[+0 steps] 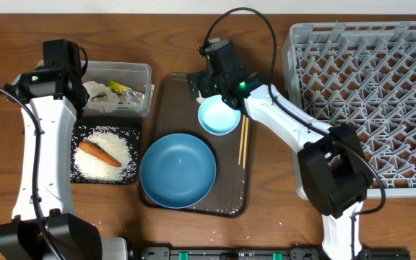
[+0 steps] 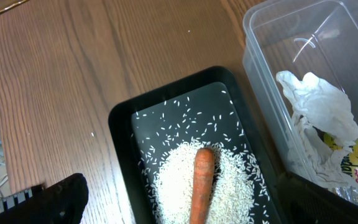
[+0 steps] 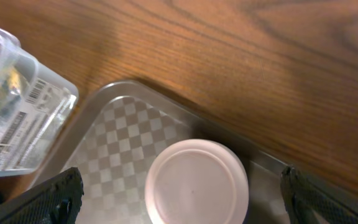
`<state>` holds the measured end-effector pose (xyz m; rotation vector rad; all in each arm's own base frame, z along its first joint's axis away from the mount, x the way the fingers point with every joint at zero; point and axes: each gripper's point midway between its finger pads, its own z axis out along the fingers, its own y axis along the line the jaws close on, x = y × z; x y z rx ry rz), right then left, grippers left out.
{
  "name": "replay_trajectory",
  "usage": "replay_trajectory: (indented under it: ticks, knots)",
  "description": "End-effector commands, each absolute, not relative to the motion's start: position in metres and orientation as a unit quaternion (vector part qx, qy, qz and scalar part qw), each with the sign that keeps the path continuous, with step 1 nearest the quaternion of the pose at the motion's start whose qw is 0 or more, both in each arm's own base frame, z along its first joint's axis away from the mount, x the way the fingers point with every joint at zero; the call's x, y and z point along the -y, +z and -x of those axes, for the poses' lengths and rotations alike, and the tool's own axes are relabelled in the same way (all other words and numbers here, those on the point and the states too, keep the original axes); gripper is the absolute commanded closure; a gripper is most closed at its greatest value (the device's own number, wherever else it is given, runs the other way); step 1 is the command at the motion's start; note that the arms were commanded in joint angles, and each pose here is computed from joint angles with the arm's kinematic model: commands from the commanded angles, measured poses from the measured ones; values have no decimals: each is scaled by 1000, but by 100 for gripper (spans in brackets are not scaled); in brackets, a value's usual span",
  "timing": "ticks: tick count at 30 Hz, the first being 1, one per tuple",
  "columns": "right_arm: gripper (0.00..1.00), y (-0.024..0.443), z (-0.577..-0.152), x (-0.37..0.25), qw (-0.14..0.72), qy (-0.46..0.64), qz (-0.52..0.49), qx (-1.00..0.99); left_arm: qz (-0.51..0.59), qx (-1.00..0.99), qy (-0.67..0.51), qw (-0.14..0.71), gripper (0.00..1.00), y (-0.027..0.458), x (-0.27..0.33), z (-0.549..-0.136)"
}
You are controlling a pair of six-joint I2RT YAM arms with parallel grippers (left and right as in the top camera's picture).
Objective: Sort waste into correct bins and load items into the dishwasher rack
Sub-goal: 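Move the right gripper back and grasp the white cup, then carry the white cup right and set it in the dish rack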
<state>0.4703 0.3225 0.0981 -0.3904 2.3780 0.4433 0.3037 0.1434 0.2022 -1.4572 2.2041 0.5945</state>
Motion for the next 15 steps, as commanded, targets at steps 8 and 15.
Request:
replay_trajectory:
  ticks: [8,15]
  knots:
    - [3,54,-474,-331,332,141,137,-923,528,-789,225,217,1,203,-147,-302]
    - [23,54,-477,-328,338,132,131,-923,528,-789,225,217,1,203,-147,-302]
